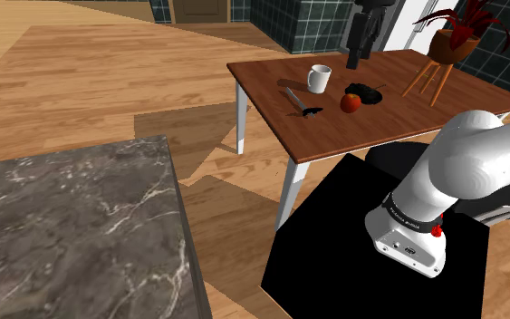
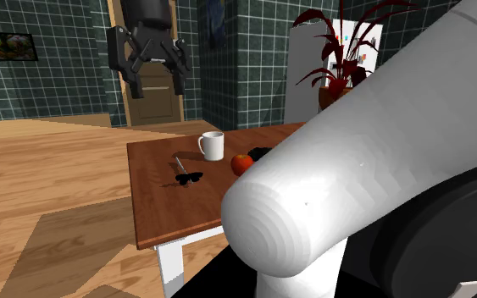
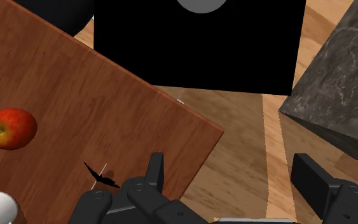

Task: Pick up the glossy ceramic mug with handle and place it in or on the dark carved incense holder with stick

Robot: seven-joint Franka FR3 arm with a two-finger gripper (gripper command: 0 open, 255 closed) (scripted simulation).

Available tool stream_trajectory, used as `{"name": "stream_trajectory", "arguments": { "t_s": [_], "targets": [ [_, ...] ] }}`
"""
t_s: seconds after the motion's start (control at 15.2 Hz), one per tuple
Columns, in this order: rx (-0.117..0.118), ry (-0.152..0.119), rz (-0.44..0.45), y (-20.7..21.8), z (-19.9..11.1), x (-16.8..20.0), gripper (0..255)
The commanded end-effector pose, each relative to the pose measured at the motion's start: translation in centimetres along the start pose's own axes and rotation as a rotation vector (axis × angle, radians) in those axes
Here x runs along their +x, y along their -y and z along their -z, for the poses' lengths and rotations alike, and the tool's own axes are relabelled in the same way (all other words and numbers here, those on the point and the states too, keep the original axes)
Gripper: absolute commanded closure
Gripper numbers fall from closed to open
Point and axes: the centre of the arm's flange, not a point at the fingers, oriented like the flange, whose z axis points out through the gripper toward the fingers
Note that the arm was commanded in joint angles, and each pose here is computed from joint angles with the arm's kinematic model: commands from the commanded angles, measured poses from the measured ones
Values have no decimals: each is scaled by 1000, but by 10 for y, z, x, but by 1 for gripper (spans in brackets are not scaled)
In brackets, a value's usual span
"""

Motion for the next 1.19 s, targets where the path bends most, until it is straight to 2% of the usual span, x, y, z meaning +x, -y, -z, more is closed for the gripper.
{"name": "stream_trajectory", "arguments": {
  "t_s": [0.0,1.12],
  "targets": [
    [0,0,0,0,0,0,0],
    [8,-31,13,-193,-63,94,0]
  ]
}}
